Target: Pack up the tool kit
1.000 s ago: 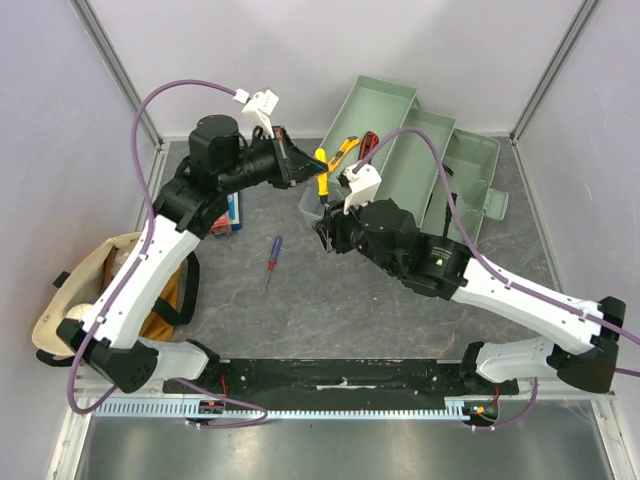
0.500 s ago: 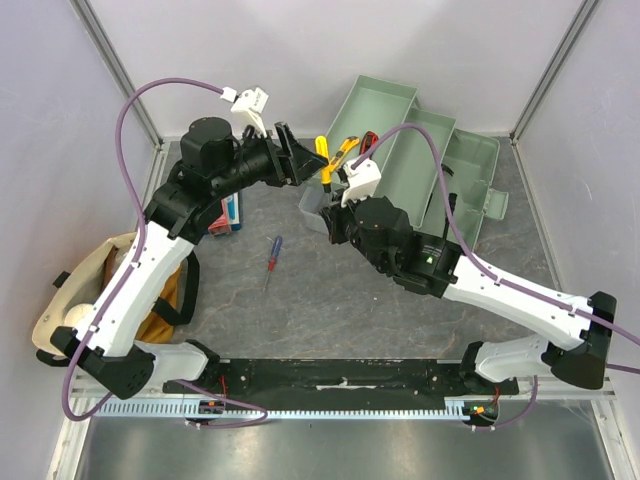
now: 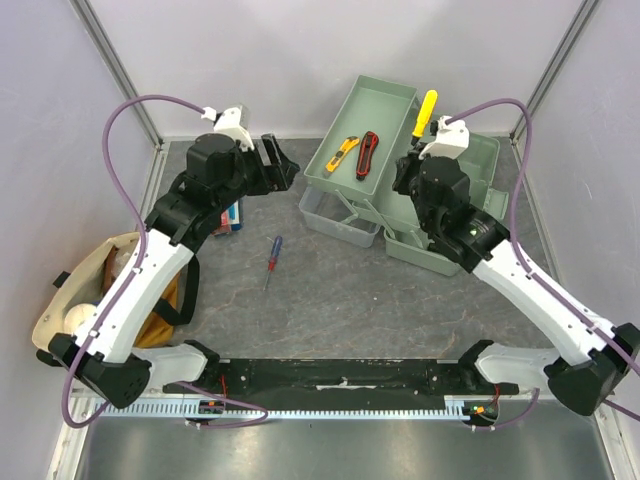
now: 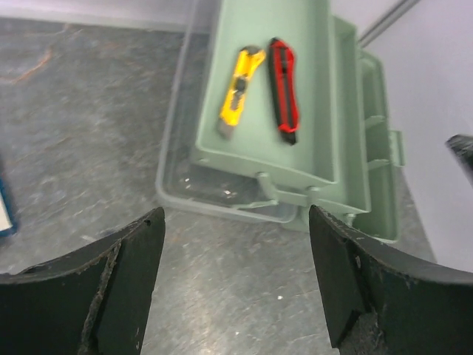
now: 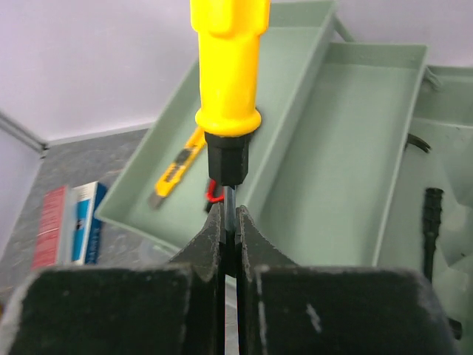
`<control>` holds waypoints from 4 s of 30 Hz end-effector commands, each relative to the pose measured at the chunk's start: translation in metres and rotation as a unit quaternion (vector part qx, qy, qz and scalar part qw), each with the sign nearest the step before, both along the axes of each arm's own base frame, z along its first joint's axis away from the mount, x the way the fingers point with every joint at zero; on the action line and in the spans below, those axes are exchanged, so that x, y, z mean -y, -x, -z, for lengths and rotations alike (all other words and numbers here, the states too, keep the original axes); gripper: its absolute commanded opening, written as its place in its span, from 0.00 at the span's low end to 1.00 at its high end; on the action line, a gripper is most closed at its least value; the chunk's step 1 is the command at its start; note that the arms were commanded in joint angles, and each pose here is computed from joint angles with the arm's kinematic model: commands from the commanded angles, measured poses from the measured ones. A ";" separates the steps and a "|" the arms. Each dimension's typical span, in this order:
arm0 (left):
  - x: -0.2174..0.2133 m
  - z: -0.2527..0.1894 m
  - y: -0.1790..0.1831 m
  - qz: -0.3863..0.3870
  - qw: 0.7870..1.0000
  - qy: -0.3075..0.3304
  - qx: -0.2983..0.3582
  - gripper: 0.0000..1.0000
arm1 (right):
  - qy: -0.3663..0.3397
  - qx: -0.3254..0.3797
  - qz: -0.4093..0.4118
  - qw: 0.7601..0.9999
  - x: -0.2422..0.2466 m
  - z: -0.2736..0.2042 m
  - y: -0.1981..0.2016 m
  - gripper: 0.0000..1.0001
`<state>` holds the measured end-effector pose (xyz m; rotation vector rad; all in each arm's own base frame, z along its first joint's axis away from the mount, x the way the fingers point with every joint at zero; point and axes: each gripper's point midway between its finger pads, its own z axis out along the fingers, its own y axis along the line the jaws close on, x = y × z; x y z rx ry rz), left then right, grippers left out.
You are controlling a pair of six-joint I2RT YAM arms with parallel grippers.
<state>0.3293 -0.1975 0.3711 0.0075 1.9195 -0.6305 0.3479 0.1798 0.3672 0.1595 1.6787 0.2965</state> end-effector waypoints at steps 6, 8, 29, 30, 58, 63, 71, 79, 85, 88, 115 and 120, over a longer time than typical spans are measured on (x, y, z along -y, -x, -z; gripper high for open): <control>-0.043 0.103 -0.019 -0.079 0.989 -0.058 -0.108 0.83 | -0.043 -0.106 0.048 0.992 0.037 0.082 -0.060 0.00; -0.050 0.130 -0.023 -0.096 0.983 -0.056 -0.146 0.83 | -0.056 -0.130 0.034 0.989 0.039 0.099 -0.074 0.00; -0.058 0.317 -0.012 -0.079 0.909 -0.177 -0.370 0.71 | -0.096 -0.250 -0.003 0.963 0.028 0.191 -0.105 0.29; -0.056 0.321 -0.011 -0.075 0.907 -0.179 -0.375 0.70 | -0.094 -0.253 0.002 0.963 0.029 0.193 -0.105 0.30; -0.053 0.241 -0.008 -0.086 0.935 -0.175 -0.297 0.02 | -0.072 -0.107 -0.121 0.984 0.030 0.044 -0.021 0.78; -0.048 0.136 0.010 -0.058 0.976 -0.097 -0.185 0.02 | -0.075 -0.039 -0.304 0.949 -0.030 0.006 0.028 0.90; 0.011 -0.003 0.061 0.136 0.987 0.072 -0.052 0.02 | -0.041 0.001 -0.533 0.845 -0.140 -0.008 0.125 0.97; 0.038 -0.056 0.101 0.253 0.952 0.169 -0.011 0.02 | -0.089 0.048 -0.576 0.811 -0.183 -0.027 0.159 0.84; 0.041 -0.075 0.118 0.286 0.936 0.206 0.016 0.02 | -0.114 0.020 -0.555 0.824 -0.200 -0.022 0.148 0.62; 0.041 -0.076 0.121 0.289 0.934 0.210 0.021 0.02 | -0.138 0.025 -0.553 0.821 -0.204 -0.029 0.148 0.52; -0.010 0.011 0.075 0.106 0.992 0.064 -0.008 0.73 | -0.015 -0.070 0.052 0.996 0.020 0.046 0.000 0.00; -0.011 0.020 0.073 0.101 0.993 0.057 -0.019 0.73 | 0.002 -0.113 0.088 0.990 0.044 0.081 -0.031 0.00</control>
